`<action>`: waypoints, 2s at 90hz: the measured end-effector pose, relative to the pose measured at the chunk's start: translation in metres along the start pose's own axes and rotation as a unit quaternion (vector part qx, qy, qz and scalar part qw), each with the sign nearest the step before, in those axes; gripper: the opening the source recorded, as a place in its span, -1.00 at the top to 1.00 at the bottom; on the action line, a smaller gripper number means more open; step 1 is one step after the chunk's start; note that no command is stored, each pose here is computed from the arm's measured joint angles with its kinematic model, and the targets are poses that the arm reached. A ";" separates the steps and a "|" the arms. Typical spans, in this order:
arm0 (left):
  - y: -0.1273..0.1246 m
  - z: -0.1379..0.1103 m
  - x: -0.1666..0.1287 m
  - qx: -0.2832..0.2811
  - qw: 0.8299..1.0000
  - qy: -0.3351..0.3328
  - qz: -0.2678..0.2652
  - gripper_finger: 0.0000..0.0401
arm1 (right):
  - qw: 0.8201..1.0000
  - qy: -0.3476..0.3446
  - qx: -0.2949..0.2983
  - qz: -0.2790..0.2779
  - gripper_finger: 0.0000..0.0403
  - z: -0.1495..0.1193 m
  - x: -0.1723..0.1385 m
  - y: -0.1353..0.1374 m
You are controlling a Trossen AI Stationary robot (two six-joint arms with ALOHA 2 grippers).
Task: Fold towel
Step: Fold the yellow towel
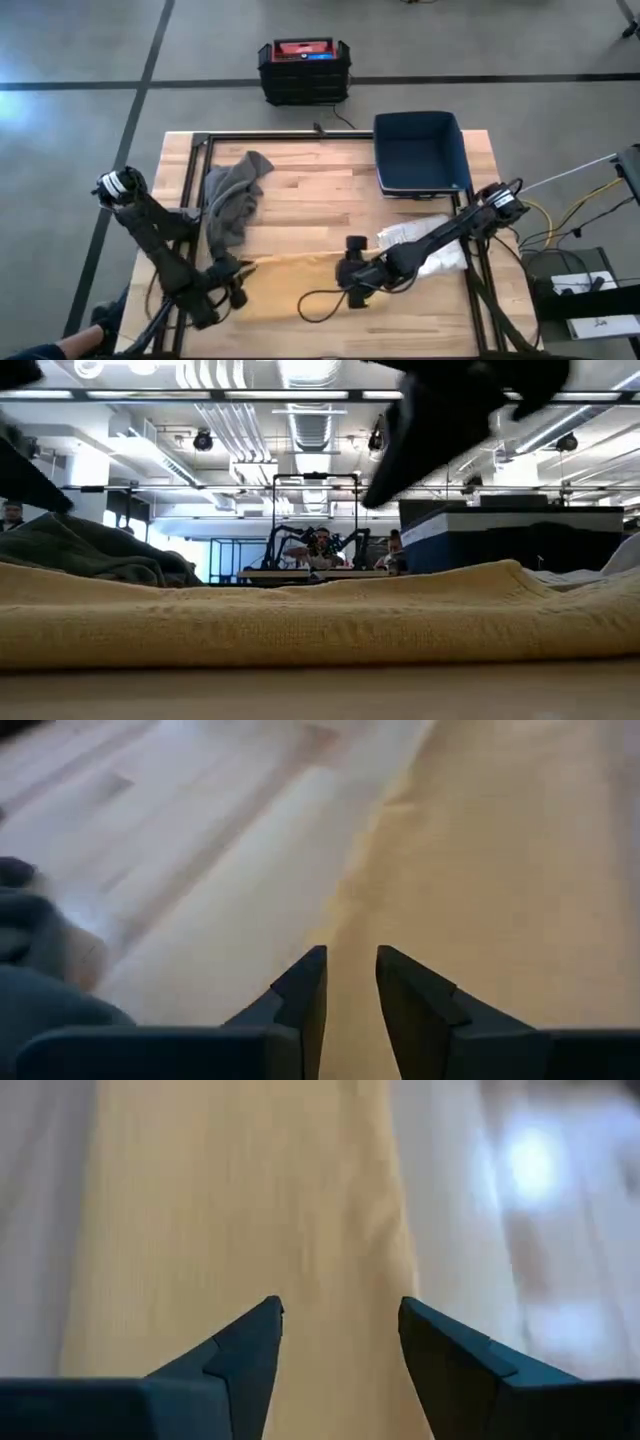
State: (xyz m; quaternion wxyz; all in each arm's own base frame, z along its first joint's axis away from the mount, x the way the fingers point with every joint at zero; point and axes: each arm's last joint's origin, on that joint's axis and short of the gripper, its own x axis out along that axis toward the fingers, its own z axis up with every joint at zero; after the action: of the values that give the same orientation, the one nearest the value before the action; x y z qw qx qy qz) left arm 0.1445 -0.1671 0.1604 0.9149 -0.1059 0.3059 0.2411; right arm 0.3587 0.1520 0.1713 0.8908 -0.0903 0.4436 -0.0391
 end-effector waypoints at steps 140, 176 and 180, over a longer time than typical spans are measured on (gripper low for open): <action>-0.047 -0.017 0.017 0.007 0.983 0.142 -0.119 0.63 | 0.939 0.142 0.314 0.006 -0.33 -0.055 -0.073 0.069; -0.043 -0.039 -0.020 0.002 0.971 0.189 -0.149 0.62 | 0.897 0.141 0.417 -0.041 -0.31 -0.102 -0.080 0.090; -0.044 -0.034 -0.023 -0.013 0.976 0.144 -0.162 0.62 | 0.895 0.138 0.422 -0.048 -0.29 -0.106 -0.078 0.089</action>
State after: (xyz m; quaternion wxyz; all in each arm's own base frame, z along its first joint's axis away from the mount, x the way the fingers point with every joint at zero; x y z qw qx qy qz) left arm 0.1334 -0.2257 0.1501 0.8866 -0.1996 0.4103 0.0756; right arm 0.2258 0.2373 0.1521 0.7720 0.2790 0.4994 -0.2770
